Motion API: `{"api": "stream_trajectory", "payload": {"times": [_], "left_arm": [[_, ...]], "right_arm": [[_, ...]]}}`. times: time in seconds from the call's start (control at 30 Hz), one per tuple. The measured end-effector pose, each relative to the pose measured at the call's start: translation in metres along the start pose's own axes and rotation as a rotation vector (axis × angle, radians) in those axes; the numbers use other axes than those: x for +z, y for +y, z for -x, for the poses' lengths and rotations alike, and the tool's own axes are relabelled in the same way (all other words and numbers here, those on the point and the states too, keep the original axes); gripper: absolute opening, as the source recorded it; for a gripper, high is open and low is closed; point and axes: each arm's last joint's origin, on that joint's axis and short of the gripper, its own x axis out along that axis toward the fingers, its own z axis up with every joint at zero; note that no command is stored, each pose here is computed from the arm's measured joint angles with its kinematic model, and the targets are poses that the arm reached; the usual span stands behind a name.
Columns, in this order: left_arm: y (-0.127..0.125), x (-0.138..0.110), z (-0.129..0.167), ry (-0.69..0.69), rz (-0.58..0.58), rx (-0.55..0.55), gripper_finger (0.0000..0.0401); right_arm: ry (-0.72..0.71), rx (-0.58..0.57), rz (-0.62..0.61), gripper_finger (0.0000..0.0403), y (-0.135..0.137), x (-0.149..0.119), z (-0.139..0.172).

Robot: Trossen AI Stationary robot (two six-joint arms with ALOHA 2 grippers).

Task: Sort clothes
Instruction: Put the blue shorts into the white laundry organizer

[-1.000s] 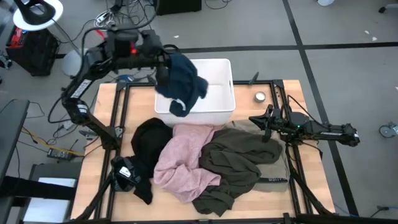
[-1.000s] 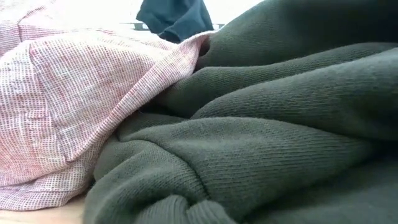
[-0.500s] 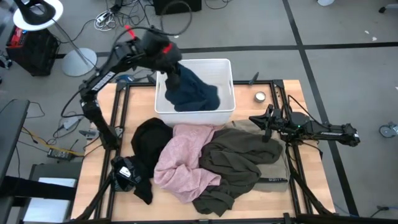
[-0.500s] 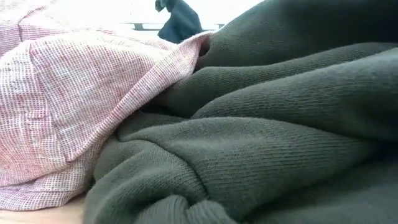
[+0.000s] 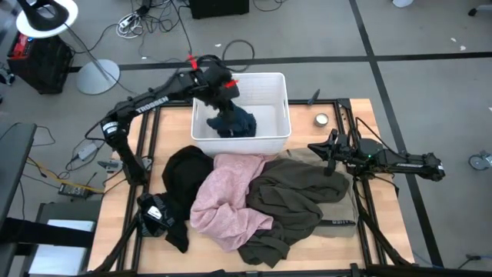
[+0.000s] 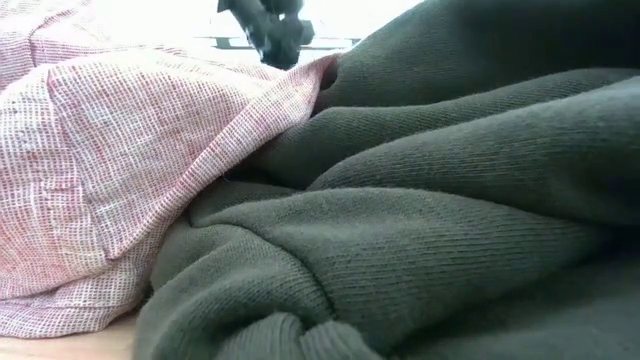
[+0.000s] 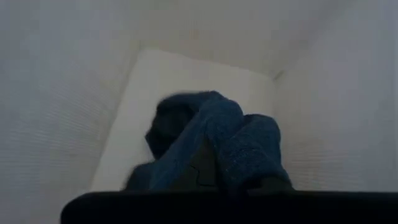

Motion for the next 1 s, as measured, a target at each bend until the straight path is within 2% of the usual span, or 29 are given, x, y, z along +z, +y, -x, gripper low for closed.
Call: {"api": "stream_trajectory", "payload": {"times": [0.23, 0.4, 0.53, 0.77, 1.0], "left_arm": [[0.007, -0.030, -0.044, 0.018, 0.118, 0.008, 0.0001], [0.012, -0.043, -0.060, 0.007, 0.326, 0.089, 0.0001], [0.016, -0.045, -0.065, -0.022, 0.427, 0.127, 0.0003], [0.021, -0.049, -0.082, 0.009, 0.466, 0.148, 0.0044], [0.021, -0.052, -0.093, 0.034, 0.484, 0.108, 0.0101]], "right_arm": [[0.000, 0.000, 0.000, 0.0007, 0.000, 0.000, 0.000], [0.001, 0.000, 0.000, 0.0007, 0.000, 0.000, 0.000], [0.001, 0.000, 0.000, 0.0007, 0.000, 0.000, 0.000], [0.001, -0.001, 0.000, 0.0007, 0.000, 0.000, 0.000], [0.001, 0.000, 0.000, 0.0007, 0.000, 0.000, 0.000]]}}
